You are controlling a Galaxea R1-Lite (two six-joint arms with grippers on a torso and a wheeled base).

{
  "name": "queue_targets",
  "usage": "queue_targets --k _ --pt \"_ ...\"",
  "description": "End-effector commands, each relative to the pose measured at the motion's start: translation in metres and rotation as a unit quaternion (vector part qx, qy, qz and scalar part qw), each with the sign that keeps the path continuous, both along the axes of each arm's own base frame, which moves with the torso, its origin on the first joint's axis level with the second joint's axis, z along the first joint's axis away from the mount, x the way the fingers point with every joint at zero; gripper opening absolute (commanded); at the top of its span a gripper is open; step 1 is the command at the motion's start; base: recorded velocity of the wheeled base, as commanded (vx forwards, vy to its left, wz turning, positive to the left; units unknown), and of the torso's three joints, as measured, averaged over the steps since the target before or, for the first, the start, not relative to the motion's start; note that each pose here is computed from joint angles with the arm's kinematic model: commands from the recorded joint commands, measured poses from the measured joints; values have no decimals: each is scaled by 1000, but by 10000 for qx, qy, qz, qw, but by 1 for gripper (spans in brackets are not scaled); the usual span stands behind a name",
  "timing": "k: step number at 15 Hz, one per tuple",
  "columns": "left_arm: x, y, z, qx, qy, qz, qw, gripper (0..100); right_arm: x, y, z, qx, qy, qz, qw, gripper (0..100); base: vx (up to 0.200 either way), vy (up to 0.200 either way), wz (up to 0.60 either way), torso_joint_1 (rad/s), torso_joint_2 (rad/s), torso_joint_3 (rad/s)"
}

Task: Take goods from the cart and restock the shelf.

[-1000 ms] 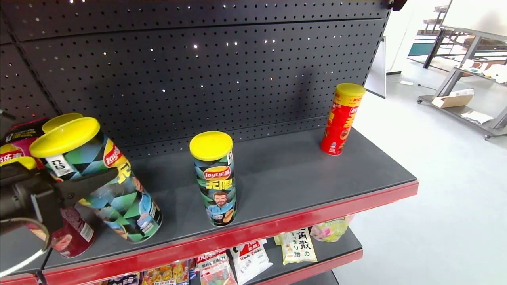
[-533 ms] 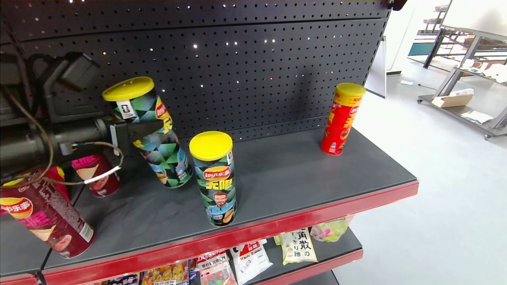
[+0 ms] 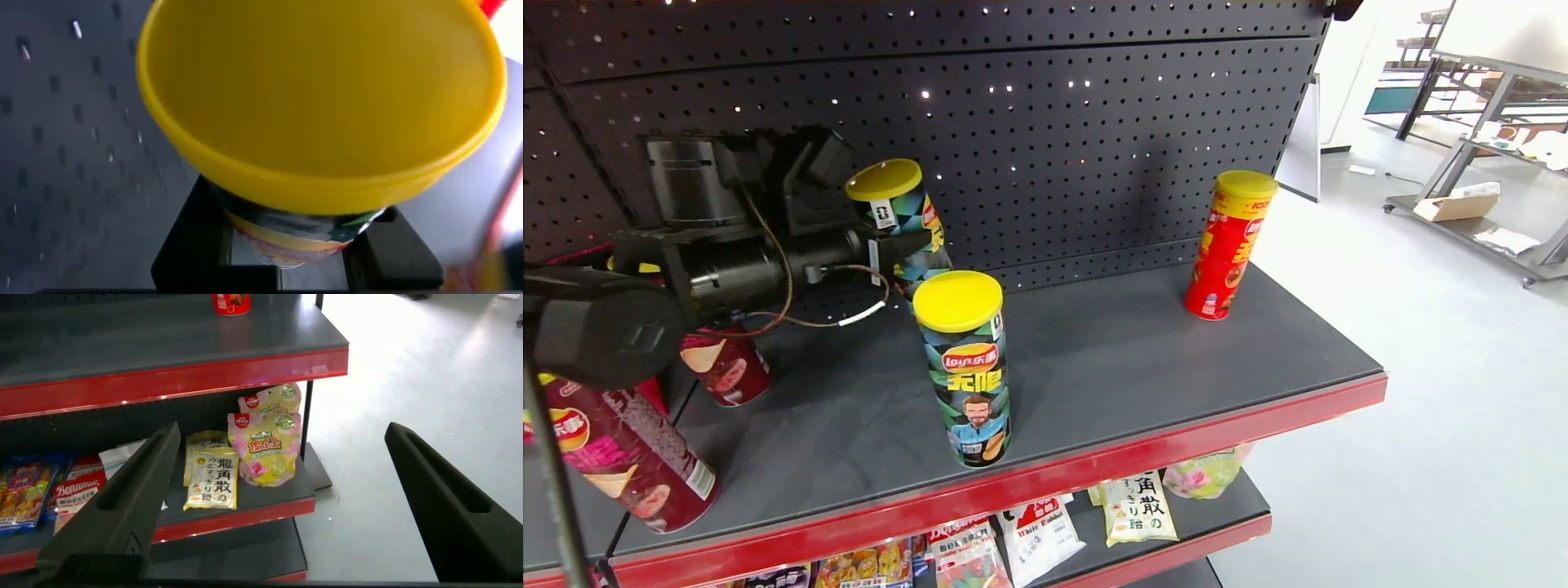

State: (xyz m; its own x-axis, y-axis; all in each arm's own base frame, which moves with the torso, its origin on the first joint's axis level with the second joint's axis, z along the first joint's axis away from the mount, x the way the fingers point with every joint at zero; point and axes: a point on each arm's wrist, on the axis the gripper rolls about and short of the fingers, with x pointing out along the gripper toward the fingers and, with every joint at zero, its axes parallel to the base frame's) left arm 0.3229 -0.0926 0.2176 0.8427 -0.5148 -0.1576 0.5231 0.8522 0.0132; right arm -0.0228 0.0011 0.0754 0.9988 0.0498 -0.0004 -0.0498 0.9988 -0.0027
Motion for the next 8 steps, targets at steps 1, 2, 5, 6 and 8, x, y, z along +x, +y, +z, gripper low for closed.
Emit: queue_targets --k 1,2,5,6,8 --pt "20 -8 -21 71 159 -51 9998 0 0 0 0 -2 5 4 10000 100 0 0 0 0 0 0" --pt "22 -9 -23 151 134 -82 9998 0 0 0 0 -2 5 4 10000 100 0 0 0 0 0 0" --pt "25 -10 -28 372 73 -143 9992 0 0 0 0 -2 5 4 10000 100 0 0 0 0 0 0" --pt "25 -10 -28 372 73 -135 9992 0 0 0 0 -2 5 4 10000 100 0 0 0 0 0 0" --pt "25 -10 -29 355 100 -147 9992 0 0 0 0 -2 -2 4 10000 100 0 0 0 0 0 0"
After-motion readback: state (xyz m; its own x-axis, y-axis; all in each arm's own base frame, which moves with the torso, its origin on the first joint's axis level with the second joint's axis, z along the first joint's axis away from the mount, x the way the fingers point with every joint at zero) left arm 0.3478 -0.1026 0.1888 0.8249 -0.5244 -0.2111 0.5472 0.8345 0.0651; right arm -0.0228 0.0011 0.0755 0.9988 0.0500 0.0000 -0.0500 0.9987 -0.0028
